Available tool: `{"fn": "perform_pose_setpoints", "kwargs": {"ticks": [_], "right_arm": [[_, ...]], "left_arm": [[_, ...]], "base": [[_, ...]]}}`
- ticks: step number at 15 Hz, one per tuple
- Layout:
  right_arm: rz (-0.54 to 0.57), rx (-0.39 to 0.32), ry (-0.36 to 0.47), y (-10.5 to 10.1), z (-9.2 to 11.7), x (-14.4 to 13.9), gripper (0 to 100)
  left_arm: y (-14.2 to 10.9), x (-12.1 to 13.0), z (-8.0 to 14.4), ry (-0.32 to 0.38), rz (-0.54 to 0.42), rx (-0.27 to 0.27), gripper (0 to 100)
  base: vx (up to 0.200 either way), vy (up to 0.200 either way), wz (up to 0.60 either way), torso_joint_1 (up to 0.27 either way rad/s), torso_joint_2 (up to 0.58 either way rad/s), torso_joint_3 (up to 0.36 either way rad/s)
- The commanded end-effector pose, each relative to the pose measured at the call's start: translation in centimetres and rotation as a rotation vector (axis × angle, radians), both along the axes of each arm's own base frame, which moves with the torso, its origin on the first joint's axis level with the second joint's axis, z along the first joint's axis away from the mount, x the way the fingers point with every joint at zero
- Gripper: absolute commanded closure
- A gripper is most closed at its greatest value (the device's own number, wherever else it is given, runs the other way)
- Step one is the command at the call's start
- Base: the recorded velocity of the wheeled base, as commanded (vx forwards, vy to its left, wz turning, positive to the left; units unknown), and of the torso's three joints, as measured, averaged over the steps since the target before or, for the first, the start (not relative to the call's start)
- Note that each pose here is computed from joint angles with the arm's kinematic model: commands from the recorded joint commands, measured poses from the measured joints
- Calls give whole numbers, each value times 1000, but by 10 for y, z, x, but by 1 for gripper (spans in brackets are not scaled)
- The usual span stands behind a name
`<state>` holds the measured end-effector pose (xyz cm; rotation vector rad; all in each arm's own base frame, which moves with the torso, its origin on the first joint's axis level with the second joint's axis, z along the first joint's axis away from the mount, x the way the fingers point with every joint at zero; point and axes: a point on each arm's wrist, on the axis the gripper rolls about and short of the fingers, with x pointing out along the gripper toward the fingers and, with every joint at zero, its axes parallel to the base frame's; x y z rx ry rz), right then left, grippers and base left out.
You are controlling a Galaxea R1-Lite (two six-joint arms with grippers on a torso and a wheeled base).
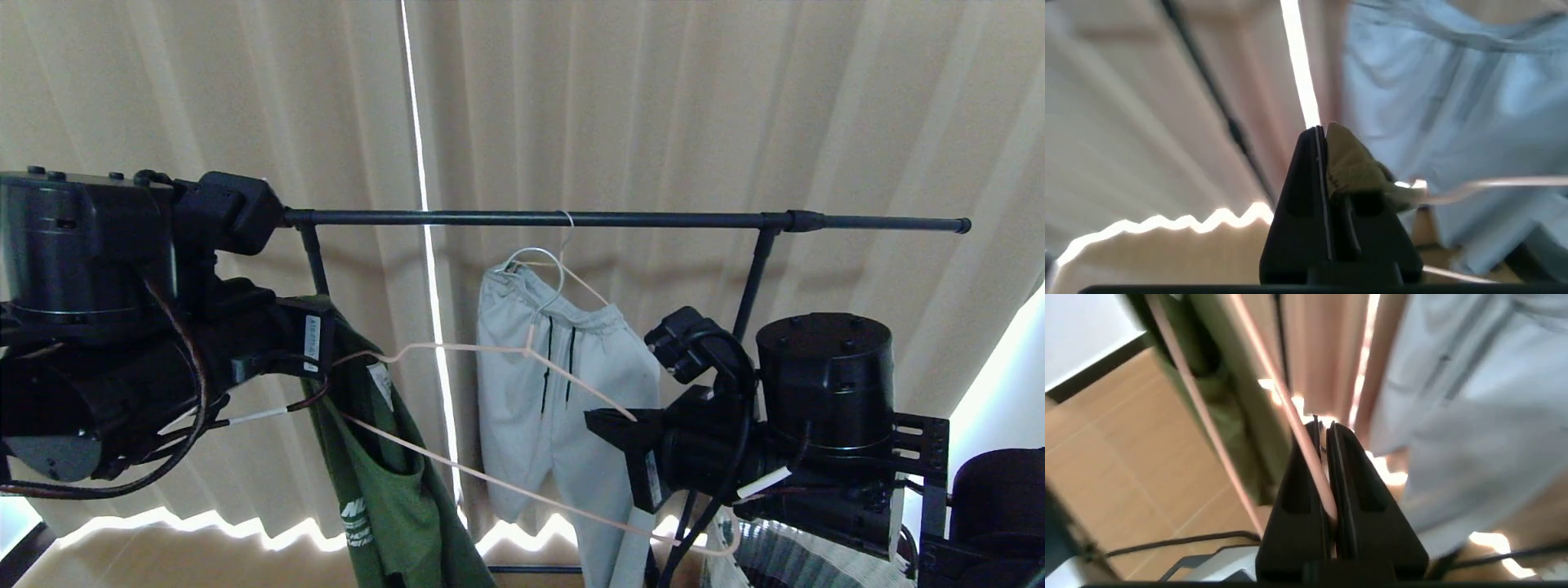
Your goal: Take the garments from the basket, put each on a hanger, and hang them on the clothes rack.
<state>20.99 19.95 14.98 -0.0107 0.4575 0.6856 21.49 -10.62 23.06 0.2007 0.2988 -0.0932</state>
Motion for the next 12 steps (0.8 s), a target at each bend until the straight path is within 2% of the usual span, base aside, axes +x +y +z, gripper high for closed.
{"fn": "perform_pose_setpoints", "kwargs": {"ticks": [1,3,7,9,10,12], "right_arm": [[-46,-1,-10,-7,1,6,100],[-66,4,-22,-7,3,10,100],[-67,24,-43,-3,10,15,100],[-59,28,-45,-1,11,15,100],[-60,28,-44,2,10,17,100],[-44,33,-49,10,11,20,100]], "left_arm": [[6,-6,2,7,10,12,100],[5,-11,0,46,-5,30,100],[-9,-14,-3,59,-66,28,100],[-20,-15,-3,61,-92,-5,100],[-28,-12,-1,65,-100,-48,100],[-39,-10,4,60,-118,-93,100]], "base": [[0,0,0,0,0,0],[0,0,0,0,0,0],[0,0,0,0,0,0],[0,0,0,0,0,0],[0,0,0,0,0,0],[0,0,0,0,0,0]]}}
